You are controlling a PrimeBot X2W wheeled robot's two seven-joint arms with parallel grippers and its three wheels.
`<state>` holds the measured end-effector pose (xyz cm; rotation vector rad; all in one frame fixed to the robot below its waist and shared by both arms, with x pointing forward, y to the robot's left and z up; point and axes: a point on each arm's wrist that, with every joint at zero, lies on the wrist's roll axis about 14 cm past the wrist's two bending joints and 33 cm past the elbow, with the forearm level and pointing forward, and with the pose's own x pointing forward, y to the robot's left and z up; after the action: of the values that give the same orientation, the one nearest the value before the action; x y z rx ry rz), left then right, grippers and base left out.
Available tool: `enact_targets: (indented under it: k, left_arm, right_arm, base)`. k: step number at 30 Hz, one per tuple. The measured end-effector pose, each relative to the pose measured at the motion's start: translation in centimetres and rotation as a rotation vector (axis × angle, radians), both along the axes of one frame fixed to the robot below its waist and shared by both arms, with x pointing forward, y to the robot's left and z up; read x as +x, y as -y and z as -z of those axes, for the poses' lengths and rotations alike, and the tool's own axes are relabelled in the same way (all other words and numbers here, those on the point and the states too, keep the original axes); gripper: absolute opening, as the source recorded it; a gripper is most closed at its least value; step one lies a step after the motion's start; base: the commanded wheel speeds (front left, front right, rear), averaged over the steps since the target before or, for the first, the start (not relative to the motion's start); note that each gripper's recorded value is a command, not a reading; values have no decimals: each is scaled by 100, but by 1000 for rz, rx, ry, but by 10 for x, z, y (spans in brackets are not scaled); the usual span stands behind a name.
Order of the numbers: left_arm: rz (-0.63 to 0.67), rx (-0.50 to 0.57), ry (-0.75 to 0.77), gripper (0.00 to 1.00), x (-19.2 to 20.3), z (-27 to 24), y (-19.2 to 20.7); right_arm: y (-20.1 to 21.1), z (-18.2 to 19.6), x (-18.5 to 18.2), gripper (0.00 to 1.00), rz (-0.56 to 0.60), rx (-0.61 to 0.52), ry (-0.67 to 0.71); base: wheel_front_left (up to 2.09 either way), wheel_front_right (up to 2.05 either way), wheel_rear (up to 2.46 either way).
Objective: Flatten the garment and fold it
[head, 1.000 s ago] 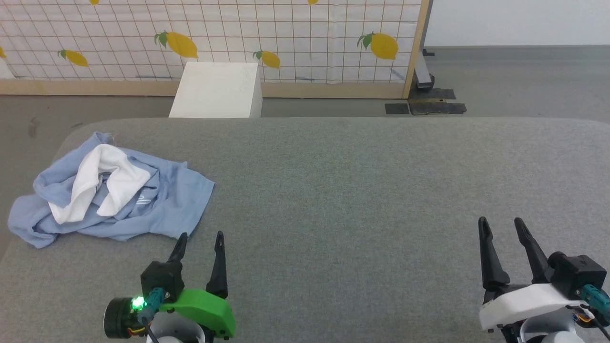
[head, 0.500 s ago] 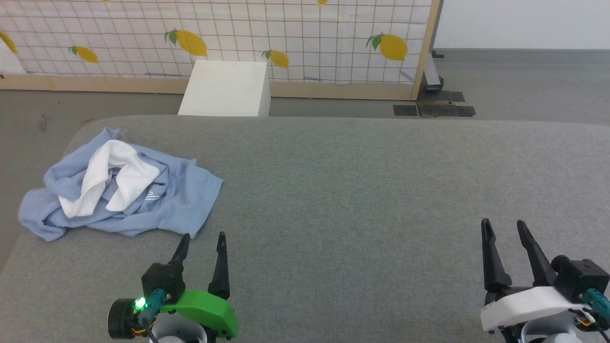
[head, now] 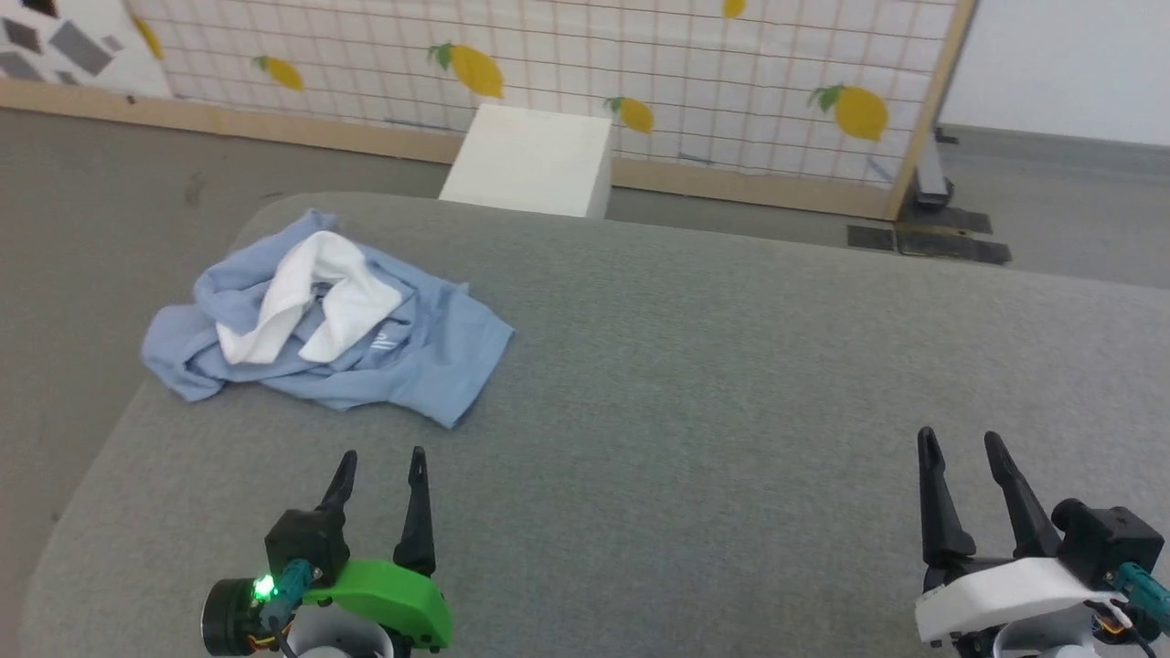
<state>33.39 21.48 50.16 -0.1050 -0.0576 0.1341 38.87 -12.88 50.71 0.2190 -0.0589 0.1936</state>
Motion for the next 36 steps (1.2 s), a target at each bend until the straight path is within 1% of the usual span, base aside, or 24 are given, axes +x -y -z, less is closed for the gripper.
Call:
enact_targets:
  k: [11, 22, 28, 36]
  left_arm:
    - [-171, 1, 11, 100, -40, 0, -48]
    - [-326, -11, 8, 100, -79, 2, -85]
    - [-379, 1, 2, 100, -96, 3, -99]
    - [-395, 14, 1, 100, -101, 2, -103]
  right_arm:
    - [-63, 3, 12, 100, -173, 12, -8]
    - [-122, 16, 12, 100, -342, -13, -43]
    - [-140, 21, 9, 100, -398, -41, -49]
    - [-142, 24, 8, 100, -405, -48, -58]
  base:
    - [0, 0, 0]
    - [0, 0, 0]
    - [0, 0, 0]
    - [0, 0, 0]
